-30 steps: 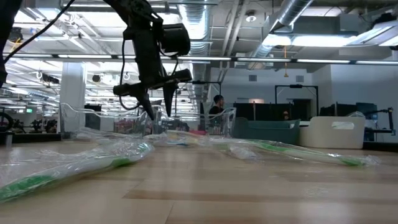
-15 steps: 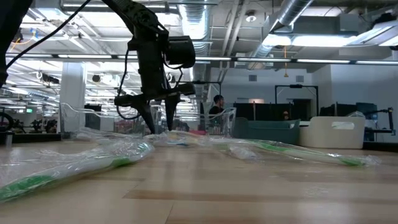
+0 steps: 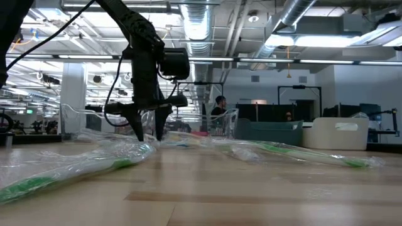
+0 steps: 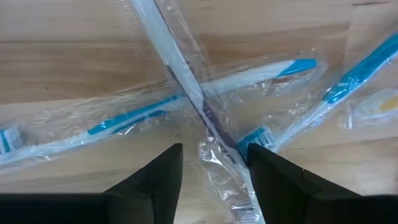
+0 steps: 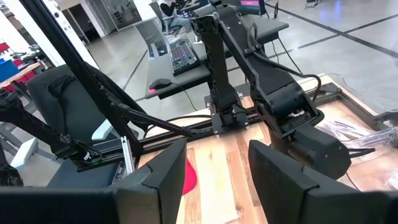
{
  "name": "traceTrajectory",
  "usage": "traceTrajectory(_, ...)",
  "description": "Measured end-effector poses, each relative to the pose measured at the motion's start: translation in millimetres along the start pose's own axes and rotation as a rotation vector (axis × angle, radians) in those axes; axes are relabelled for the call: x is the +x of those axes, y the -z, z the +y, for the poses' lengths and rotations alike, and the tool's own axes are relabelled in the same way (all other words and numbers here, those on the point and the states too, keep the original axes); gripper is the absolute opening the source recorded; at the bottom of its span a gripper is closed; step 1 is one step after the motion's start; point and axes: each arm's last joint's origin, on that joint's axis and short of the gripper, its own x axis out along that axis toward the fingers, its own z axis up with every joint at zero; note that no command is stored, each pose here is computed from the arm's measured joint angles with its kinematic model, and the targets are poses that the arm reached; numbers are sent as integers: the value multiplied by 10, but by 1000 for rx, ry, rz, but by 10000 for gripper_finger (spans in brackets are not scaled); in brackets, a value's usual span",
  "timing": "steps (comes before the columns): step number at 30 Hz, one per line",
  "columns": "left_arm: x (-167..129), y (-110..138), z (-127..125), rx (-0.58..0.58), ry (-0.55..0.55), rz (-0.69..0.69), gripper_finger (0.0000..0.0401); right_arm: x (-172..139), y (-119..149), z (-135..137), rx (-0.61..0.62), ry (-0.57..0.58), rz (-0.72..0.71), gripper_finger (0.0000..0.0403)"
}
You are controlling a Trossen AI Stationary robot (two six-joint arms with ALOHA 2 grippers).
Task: Pick & Place Toothbrushes
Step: Put the violet toothbrush into the left transparent bin
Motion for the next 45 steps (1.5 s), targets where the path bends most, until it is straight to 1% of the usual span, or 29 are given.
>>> traceTrajectory(3,0,17,-12,6,7,4,166,0,0,0,0,0,0,168)
traceTrajectory(5,0,18,-13,12,9,8,149,0,0,0,0,0,0,168)
traceTrajectory(8,0,16,-18,32,14,6,111,0,0,0,0,0,0,168)
traceTrajectory(13,-5,49,-24,65,15,18,32,1,3,8,-1,-3,1,168)
traceTrajectory(15,-20,100,-31,82,13,22,13,3,9,28,-2,-10,3,168)
traceTrajectory(21,-171,256,-86,136,62,19,21,6,28,83,-8,-30,11,168)
traceTrajectory(24,-327,326,-130,168,124,-16,12,7,31,91,-14,-17,7,168)
traceTrajectory(28,-545,383,-110,178,168,-69,8,7,29,87,-17,-13,5,168)
traceTrajectory(32,-755,399,-71,177,226,-95,9,7,29,87,-20,-13,5,168)
traceTrajectory(34,-852,404,-47,194,253,-108,7,7,29,88,-20,-13,5,168)
traceTrajectory(37,-1037,408,6,269,298,-161,8,7,30,88,-19,-13,5,168)
traceTrajectory(40,-1254,379,97,374,317,-276,8,8,32,93,-20,-15,6,168)
traceTrajectory(42,-1394,318,201,427,311,-338,7,8,35,104,-21,-19,7,168)
traceTrajectory(44,-1505,217,316,454,297,-384,7,8,35,105,-21,-19,7,168)
traceTrajectory(45,-1549,150,400,461,272,-396,7,8,36,107,-21,-20,7,168)
